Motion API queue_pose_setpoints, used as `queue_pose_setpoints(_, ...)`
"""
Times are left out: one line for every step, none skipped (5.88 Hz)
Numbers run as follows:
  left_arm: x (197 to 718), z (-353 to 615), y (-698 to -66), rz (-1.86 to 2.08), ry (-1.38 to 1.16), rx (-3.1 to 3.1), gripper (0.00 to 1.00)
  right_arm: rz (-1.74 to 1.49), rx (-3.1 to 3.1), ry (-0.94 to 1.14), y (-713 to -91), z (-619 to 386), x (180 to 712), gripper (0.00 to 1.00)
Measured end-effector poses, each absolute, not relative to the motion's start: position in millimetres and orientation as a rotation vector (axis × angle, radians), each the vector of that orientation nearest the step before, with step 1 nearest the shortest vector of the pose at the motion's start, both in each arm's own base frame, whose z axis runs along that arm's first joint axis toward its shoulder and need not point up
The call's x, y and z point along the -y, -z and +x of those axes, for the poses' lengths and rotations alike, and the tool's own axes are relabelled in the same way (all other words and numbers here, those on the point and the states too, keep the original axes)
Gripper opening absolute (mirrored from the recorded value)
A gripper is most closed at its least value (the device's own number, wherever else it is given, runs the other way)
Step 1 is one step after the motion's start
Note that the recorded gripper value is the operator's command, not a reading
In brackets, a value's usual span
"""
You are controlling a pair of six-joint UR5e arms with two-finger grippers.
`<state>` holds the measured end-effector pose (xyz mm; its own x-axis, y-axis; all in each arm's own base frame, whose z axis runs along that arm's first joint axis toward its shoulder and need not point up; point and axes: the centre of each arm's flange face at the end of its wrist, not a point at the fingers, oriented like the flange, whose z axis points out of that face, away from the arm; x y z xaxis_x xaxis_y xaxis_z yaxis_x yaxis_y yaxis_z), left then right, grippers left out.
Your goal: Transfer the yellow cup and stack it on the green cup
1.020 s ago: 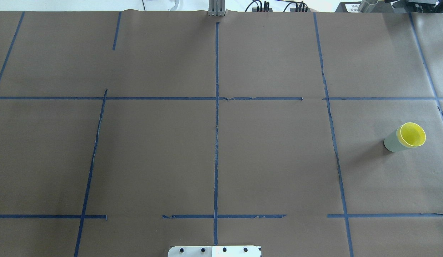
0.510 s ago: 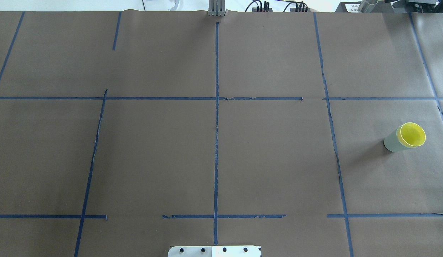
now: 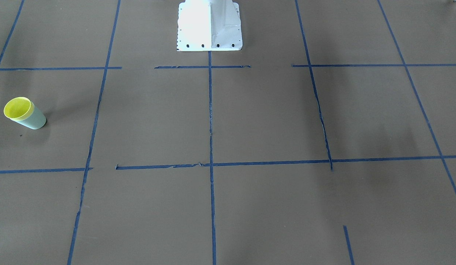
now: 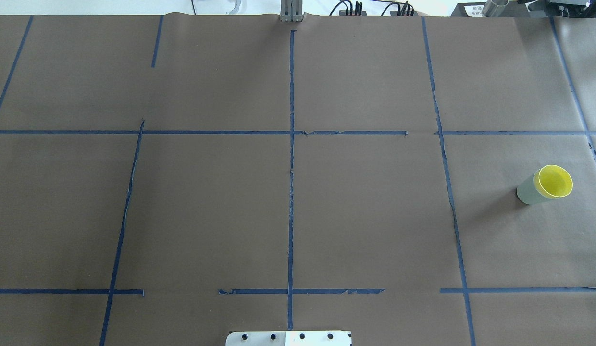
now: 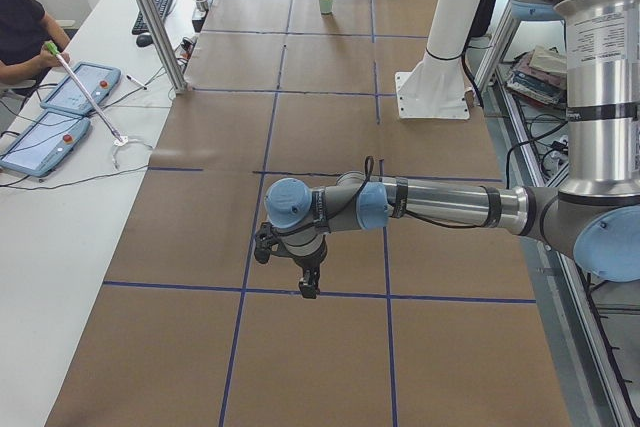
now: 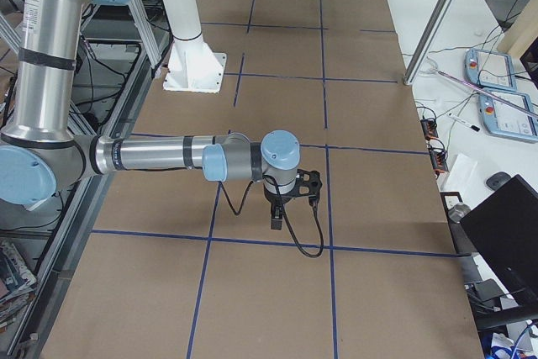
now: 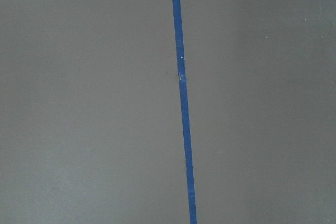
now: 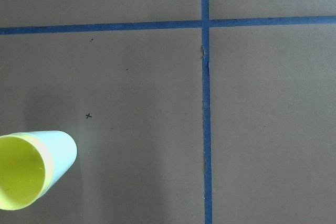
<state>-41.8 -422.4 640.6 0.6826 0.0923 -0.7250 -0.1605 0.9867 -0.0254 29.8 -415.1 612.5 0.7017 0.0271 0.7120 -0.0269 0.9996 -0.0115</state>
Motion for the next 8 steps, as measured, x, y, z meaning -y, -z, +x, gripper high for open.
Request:
queue_pose_setpoints(422.9, -41.8, -640.1, -0.086, -0.144, -0.807, 1.00, -0.003, 0.791, -0.028, -613.7, 28.6, 415.0, 1.00)
queue_pose_setpoints(423.4, -41.8, -639.8, -0.082, -0.145, -0.807, 1.00, -0.006, 0.790, -0.026, -614.9, 27.6, 414.8, 1.00)
queue_pose_setpoints(423.8, -41.7, -639.9, -0.078, -0.147, -0.807, 1.00, -0.008, 0.790, -0.024, -615.5, 26.7, 414.7, 1.00)
queue_pose_setpoints(424.0, -41.7, -640.1, -0.076, -0.147, -0.807, 1.00, -0.009, 0.790, -0.023, -615.5, 25.8, 414.9, 1.00)
queue_pose_setpoints(424.7, -41.7, -639.8, -0.075, -0.148, -0.807, 1.00, -0.008, 0.791, -0.022, -615.4, 25.4, 415.1, 1.00)
queue_pose_setpoints(427.6, -41.4, -636.8, -0.068, -0.151, -0.807, 1.00, -0.008, 0.791, -0.021, -615.3, 25.1, 415.2, 1.00)
queue_pose_setpoints(433.8, -41.0, -628.6, -0.050, -0.159, -0.806, 1.00, -0.008, 0.792, -0.020, -615.2, 24.7, 415.2, 1.00)
queue_pose_setpoints(439.1, -41.0, -617.1, -0.026, -0.171, -0.803, 1.00, -0.008, 0.793, -0.020, -615.1, 24.6, 415.2, 1.00)
